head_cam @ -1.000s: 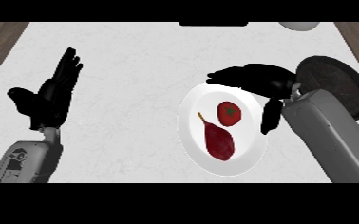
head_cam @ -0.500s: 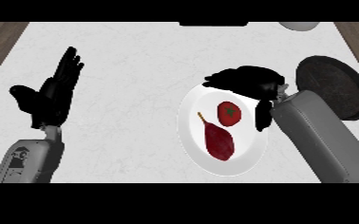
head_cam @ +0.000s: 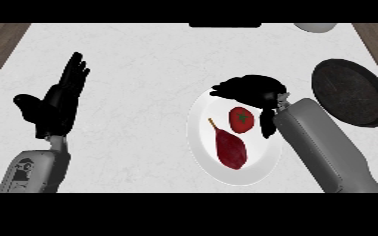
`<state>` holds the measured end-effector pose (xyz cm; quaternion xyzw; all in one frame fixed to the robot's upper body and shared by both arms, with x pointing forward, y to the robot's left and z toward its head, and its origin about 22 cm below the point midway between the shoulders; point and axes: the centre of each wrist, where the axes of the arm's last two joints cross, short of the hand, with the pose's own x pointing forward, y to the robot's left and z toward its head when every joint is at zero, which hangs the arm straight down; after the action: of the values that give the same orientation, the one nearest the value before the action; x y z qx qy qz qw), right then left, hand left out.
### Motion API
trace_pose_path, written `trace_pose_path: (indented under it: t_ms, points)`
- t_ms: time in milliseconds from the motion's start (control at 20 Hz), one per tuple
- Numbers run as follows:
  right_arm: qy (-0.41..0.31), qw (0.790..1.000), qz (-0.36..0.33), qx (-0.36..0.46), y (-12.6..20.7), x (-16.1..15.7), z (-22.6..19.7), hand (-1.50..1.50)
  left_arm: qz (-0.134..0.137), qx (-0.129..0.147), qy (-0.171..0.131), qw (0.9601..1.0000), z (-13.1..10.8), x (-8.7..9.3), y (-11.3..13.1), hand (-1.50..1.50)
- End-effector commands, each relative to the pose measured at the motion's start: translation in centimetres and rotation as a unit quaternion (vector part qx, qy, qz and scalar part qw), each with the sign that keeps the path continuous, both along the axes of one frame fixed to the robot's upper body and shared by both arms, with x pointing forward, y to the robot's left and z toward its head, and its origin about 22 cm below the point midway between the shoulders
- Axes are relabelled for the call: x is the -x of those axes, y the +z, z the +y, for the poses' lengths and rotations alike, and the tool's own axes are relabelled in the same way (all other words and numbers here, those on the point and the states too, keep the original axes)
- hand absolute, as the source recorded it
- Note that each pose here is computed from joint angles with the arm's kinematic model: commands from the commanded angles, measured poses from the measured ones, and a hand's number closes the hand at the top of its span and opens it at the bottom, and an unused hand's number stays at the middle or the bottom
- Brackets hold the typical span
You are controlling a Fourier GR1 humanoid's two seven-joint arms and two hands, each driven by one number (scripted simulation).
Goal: Pick the tomato from the plate and place it in the pan
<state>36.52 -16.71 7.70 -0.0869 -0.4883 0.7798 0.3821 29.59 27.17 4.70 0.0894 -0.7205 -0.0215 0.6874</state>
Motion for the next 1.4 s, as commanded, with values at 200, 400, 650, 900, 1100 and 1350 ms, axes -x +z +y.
trace_pose_path:
  t_ms: [200, 400, 650, 900, 1100, 1350]
  points:
    - [0.01, 0.999, 0.01, 0.034, -1.5, 0.2, 0.0, -1.5, -0.006, 0.009, 0.0, 0.9999, 0.4, -0.4, -0.2, 0.0]
    - [0.012, 0.999, 0.033, 0.031, -2.7, 0.3, 0.7, -1.5, 0.005, -0.001, 0.0, 1.0, 1.3, 1.3, -0.2, 0.0]
    - [0.084, 0.996, 0.016, 0.022, -3.7, -0.7, 1.2, 1.5, -0.009, -0.004, -0.002, 1.0, 0.4, -0.2, 1.3, 0.0]
    - [0.083, 0.996, 0.006, 0.021, -3.8, 0.5, 1.5, 1.5, -0.007, 0.002, -0.001, 1.0, -0.2, -0.5, 1.3, 0.0]
    - [0.01, 1.0, -0.003, 0.008, -4.5, 2.4, 0.7, 1.5, 0.004, -0.006, 0.0, 1.0, 0.9, 0.7, -1.2, 0.0]
    - [-0.283, 0.959, 0.018, 0.003, -8.2, 4.4, -0.2, 1.5, 0.011, -0.008, 0.042, 0.999, 2.4, 1.0, -0.3, 0.0]
